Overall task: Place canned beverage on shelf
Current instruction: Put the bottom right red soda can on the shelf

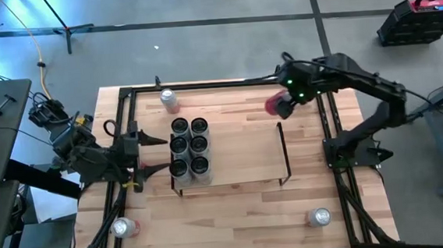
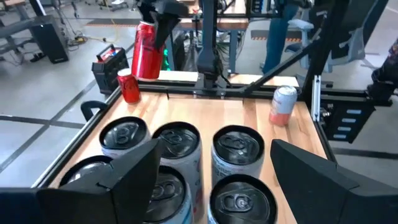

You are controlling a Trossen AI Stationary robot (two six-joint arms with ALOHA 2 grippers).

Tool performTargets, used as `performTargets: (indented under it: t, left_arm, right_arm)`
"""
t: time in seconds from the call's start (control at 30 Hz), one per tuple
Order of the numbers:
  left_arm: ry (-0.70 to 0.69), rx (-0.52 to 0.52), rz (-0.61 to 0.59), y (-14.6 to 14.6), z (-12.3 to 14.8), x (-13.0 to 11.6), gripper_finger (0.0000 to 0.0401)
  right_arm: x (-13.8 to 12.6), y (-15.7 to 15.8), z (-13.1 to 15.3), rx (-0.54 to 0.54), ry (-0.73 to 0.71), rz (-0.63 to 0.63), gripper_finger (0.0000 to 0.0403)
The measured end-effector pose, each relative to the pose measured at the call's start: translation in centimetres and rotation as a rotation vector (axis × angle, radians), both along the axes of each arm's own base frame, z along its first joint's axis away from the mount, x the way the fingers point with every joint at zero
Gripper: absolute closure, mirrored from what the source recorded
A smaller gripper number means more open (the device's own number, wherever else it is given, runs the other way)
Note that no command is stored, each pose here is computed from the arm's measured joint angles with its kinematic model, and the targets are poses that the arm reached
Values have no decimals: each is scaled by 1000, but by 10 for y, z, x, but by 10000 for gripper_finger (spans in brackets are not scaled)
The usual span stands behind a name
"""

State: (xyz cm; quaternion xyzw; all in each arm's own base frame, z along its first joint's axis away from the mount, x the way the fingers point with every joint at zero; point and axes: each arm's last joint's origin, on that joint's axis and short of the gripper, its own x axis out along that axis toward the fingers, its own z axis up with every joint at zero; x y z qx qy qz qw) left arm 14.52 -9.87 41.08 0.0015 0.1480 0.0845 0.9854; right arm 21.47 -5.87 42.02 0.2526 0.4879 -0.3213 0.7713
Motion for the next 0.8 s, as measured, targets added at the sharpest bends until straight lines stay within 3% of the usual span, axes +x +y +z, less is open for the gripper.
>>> performTargets:
  t: [0.2, 0.43, 0.6, 0.8]
  left_arm:
    - [-27, -18, 4, 3, 4, -4, 107]
    - [-31, -10, 0, 4, 5, -4, 107]
    - [-33, -18, 2, 4, 5, -4, 107]
    - [-48, -33, 3, 3, 7, -4, 107]
  right_arm:
    - [56, 33, 16, -9, -43, 203, 96]
    - [112, 72, -7, -13, 28, 373, 96]
    - [133, 88, -25, -18, 86, 436, 96]
    - [147, 82, -41, -56, 136, 421, 96]
